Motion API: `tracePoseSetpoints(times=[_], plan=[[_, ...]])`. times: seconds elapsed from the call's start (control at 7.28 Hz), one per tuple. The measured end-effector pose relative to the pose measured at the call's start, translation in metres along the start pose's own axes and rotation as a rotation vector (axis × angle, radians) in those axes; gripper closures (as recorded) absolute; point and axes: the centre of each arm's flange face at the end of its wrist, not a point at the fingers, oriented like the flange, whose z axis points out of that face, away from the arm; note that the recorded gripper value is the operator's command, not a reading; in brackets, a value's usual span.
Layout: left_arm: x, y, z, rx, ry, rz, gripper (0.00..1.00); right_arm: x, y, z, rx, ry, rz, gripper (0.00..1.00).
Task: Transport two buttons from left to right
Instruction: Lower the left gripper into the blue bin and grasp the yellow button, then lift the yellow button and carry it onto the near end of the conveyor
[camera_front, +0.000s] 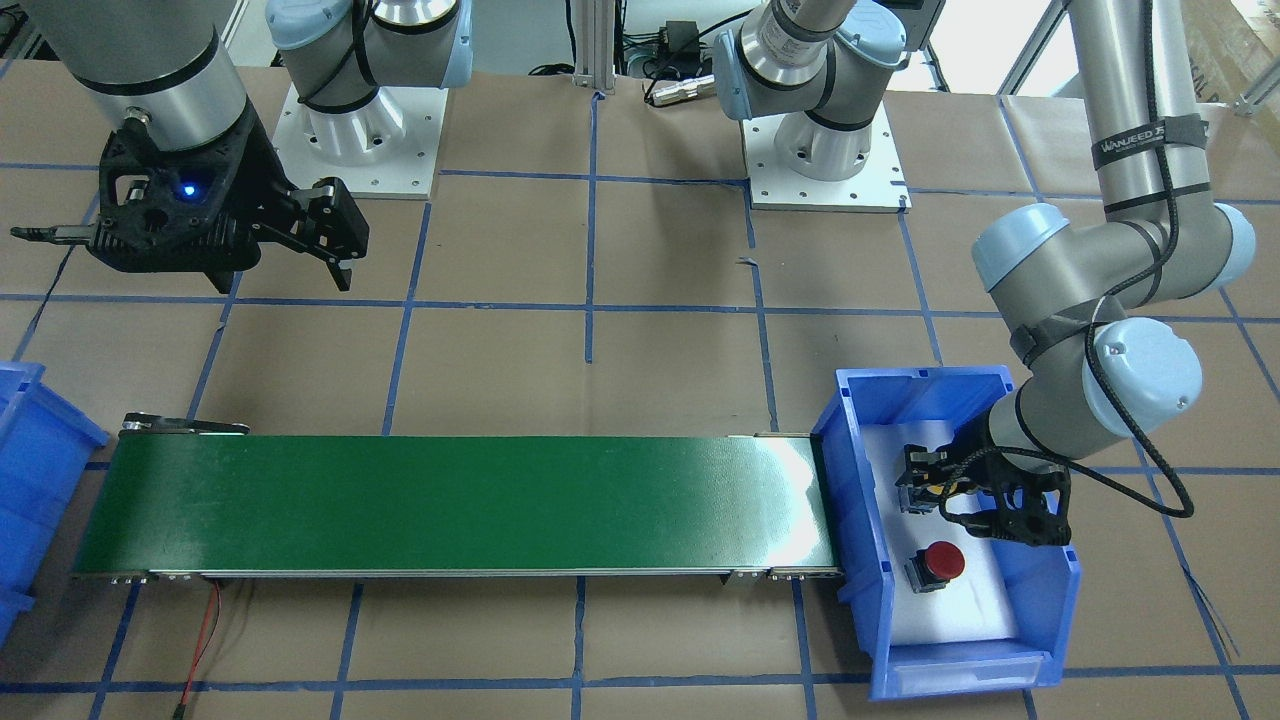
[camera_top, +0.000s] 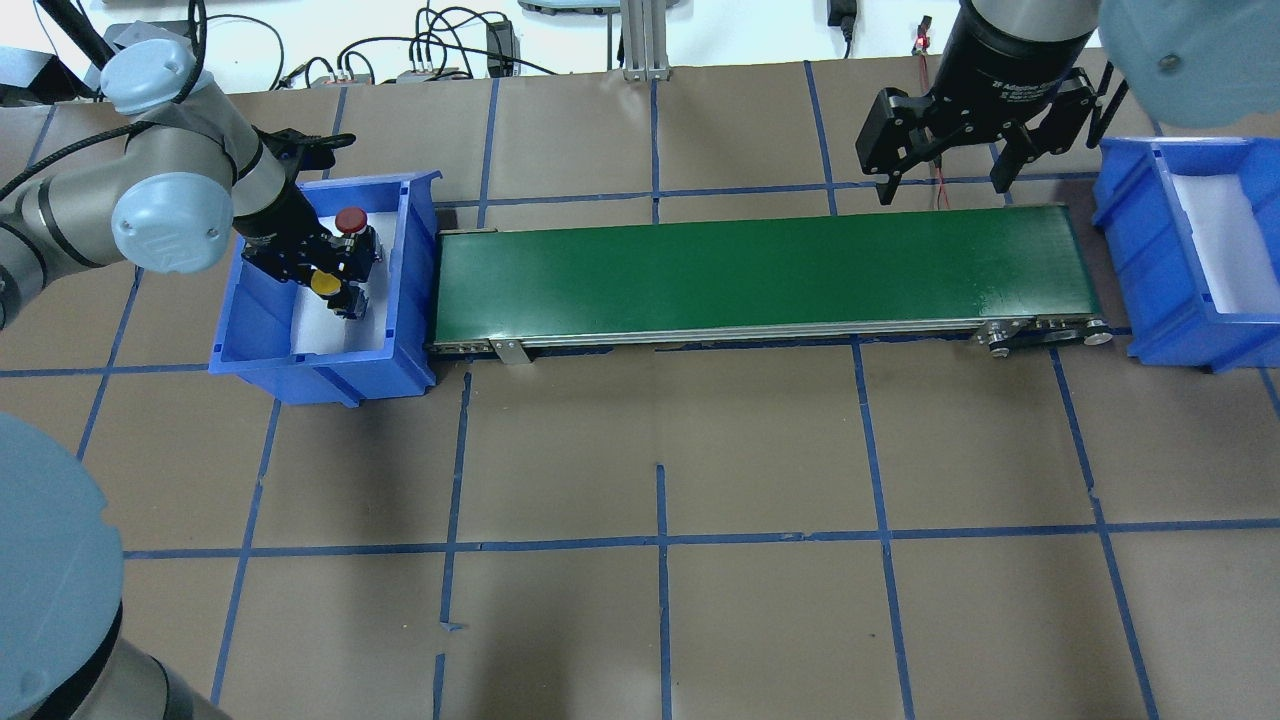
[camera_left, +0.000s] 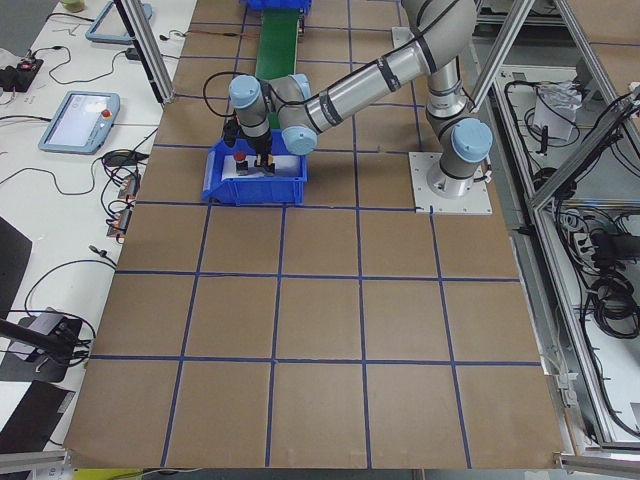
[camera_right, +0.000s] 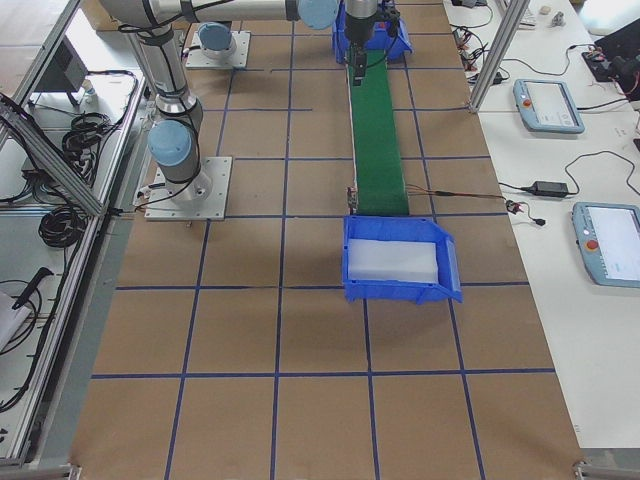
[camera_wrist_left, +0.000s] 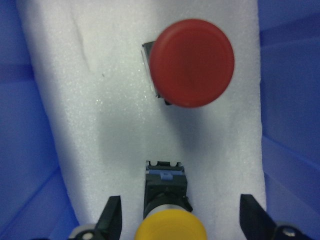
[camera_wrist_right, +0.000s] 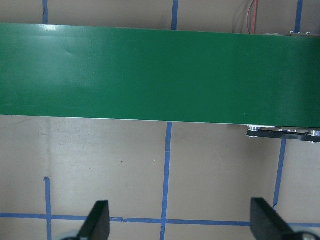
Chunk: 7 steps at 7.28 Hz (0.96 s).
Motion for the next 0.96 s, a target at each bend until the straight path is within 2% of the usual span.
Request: tracePoseSetpoints(times=[0.41, 0.69, 0.96], plan=[[0.003, 0.0, -0.034, 0.022, -0.008, 0.001, 0.81, 0.0, 0.0, 0.0, -0.001, 0.001, -0.001, 0.0], [0.019, 0.007, -0.078, 0.01, -0.005, 0.011, 0.81, 0.0, 0.0, 0.0, -0.001, 0.002, 0.0, 0.0], [0.062, 0.008, -0.117, 0.032, -0.018, 0.076, 0.81, 0.001, 0.0, 0.001, -0.001, 0.003, 0.001, 0.0]])
